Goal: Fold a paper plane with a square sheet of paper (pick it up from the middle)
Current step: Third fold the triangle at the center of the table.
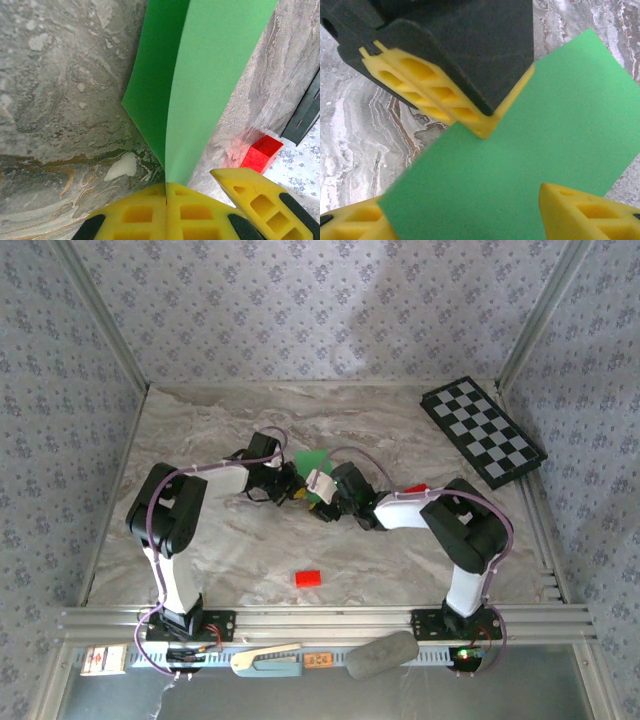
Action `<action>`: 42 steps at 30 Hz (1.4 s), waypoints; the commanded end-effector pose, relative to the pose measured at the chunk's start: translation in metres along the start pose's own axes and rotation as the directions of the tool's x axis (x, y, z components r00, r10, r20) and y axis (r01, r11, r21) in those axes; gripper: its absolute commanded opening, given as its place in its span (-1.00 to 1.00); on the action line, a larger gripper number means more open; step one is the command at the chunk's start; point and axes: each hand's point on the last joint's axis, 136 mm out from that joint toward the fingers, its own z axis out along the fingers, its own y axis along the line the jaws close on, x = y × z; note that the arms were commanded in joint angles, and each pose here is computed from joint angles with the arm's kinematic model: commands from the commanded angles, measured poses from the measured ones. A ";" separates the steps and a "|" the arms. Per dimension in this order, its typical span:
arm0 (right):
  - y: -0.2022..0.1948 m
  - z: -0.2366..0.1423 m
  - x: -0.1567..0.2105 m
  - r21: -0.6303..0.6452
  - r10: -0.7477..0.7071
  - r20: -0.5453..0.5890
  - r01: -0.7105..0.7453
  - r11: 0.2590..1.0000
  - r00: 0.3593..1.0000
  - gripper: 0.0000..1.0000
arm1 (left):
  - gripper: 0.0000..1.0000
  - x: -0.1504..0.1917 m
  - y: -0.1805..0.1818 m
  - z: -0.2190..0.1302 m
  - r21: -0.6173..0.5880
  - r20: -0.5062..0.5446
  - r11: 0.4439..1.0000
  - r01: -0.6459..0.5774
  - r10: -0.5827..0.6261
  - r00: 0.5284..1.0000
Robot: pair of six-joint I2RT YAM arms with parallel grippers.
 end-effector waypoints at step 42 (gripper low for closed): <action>0.057 -0.021 -0.013 -0.299 0.249 0.029 -0.230 0.926 0.968 -0.88 | -0.24 -0.030 -0.032 -0.037 -0.023 0.117 0.987 -0.157 0.159 0.980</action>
